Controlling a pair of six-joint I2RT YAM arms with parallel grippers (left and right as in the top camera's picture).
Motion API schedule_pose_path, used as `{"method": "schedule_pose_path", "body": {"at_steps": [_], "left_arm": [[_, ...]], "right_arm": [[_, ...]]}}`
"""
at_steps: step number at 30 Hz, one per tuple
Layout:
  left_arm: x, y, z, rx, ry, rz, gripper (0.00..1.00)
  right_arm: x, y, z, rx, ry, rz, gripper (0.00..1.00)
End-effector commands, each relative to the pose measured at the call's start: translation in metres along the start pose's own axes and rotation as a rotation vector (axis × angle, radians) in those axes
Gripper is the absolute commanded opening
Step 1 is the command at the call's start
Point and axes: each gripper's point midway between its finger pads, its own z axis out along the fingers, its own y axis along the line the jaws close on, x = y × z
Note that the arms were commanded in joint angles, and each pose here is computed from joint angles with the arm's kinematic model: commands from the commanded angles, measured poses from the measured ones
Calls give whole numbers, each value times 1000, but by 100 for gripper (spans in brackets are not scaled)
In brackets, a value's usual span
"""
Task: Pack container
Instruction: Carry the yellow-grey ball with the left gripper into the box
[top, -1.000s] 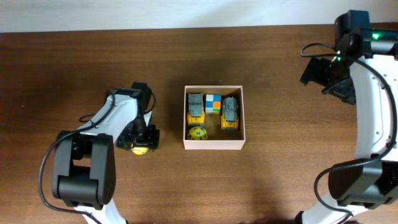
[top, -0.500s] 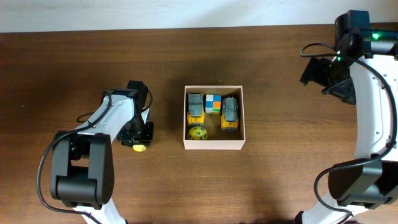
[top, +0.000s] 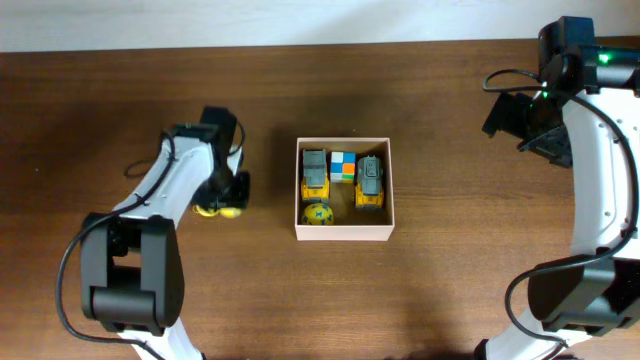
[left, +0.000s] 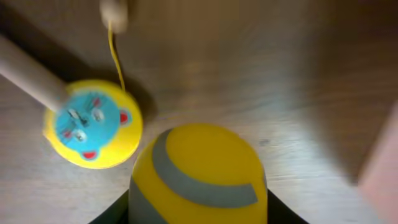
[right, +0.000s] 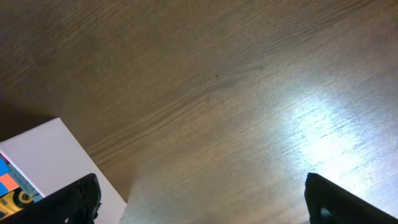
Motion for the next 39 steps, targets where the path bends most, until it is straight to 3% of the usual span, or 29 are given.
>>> {"method": "schedule_pose_path", "body": {"at_steps": [1,9,17,29,39], "left_arm": [[-28,-27,-37,80,-89,88,40],[-34,-104,-112,208,-185,409,41],[-3,-165,-115,233,-166,645,47],[35,-214,-112,244,-125,795,43],[35,-239,-101,257,-157,850,50]], "right_arm": [[-3,-2,-7,-2,-27,7,99],[-3,-2,-7,-2,-27,7,99],[-3,-2,-7,-2,-27,7,99],[-3,-2,-7,-2,-27,7,99],[-3,-2,-7,-2,-27,7,99]]}}
